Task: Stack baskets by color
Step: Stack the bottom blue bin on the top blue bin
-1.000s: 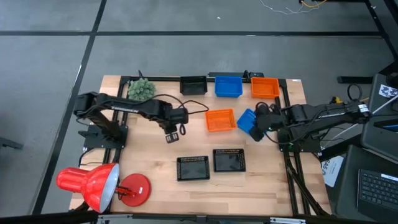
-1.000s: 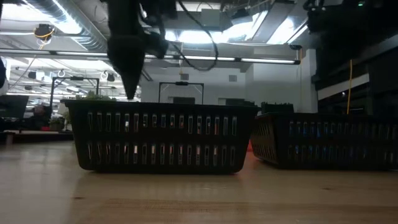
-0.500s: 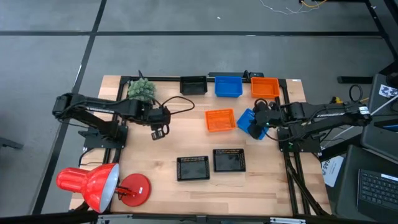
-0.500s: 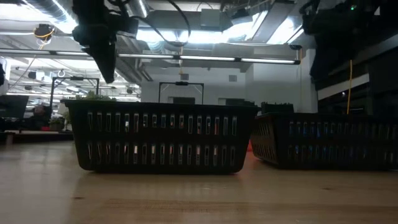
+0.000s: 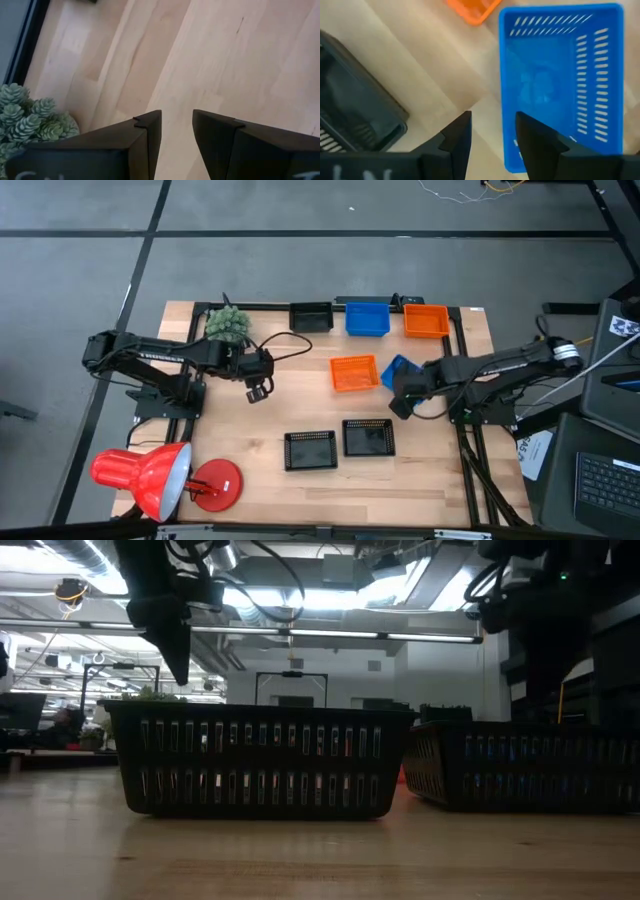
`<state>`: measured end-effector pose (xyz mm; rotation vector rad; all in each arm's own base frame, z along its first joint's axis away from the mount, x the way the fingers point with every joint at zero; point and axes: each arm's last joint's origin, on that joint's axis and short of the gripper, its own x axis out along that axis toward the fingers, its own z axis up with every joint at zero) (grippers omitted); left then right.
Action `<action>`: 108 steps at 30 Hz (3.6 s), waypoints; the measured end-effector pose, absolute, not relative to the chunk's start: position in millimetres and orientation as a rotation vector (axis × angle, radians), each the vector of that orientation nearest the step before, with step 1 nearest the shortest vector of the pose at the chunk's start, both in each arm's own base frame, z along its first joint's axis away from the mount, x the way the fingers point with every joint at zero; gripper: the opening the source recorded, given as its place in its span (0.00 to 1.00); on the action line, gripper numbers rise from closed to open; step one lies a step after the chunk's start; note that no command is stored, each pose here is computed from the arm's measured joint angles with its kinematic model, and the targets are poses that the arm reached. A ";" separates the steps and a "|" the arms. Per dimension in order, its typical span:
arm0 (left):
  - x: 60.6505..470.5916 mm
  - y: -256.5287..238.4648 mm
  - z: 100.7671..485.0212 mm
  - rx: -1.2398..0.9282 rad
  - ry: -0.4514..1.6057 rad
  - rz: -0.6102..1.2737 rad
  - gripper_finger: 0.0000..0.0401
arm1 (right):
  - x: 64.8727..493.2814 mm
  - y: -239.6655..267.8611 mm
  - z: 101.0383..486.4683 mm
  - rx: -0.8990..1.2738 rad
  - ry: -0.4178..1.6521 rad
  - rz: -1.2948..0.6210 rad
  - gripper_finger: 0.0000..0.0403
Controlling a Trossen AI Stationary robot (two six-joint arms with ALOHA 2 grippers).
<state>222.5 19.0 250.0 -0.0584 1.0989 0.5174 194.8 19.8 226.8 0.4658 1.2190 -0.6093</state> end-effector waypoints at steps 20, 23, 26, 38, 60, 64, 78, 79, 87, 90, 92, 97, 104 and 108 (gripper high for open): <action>222.8 19.3 250.3 -0.055 1.093 0.524 0.26 | 214.3 22.5 174.1 0.255 1.417 -0.742 0.37; 223.7 19.6 250.8 -0.049 1.081 0.533 0.26 | 214.3 20.2 164.0 0.281 1.425 -0.734 0.37; 223.9 19.6 250.9 -0.050 1.078 0.534 0.26 | 214.6 18.3 155.8 0.317 1.401 -0.719 0.37; 223.8 19.6 250.8 -0.047 1.080 0.532 0.26 | 216.0 20.3 181.1 0.278 1.409 -0.742 0.01; 219.7 22.0 247.7 0.093 1.123 0.571 0.26 | 276.1 -125.1 307.4 -0.371 1.049 -0.518 0.00; 215.8 21.8 237.1 0.096 1.155 0.574 0.26 | 266.7 -162.4 287.7 -0.320 1.171 -0.510 0.00; 212.5 21.7 215.3 0.014 1.125 0.627 0.26 | 280.0 -195.4 225.0 -0.243 1.354 -0.329 0.00; 213.4 21.7 215.6 0.018 1.117 0.622 0.26 | 280.9 -196.0 223.1 -0.245 1.358 -0.325 0.00; 216.1 21.8 216.7 0.022 1.092 0.613 0.26 | 282.4 -196.9 221.0 -0.251 1.356 -0.320 0.02; 216.2 21.8 216.7 0.022 1.091 0.613 0.26 | 282.7 -196.7 220.9 -0.258 1.351 -0.298 0.06; 216.2 21.8 216.7 0.022 1.091 0.613 0.26 | 282.8 -196.6 221.0 -0.270 1.352 -0.283 0.09; 216.2 21.8 216.7 0.021 1.091 0.613 0.26 | 283.5 -196.9 221.2 -0.278 1.344 -0.279 0.16; 216.2 21.8 216.7 0.021 1.091 0.614 0.26 | 287.5 -200.5 223.6 -0.312 1.303 -0.324 0.22; 216.2 21.8 216.7 0.020 1.091 0.614 0.26 | 288.0 -200.8 223.9 -0.314 1.298 -0.328 0.22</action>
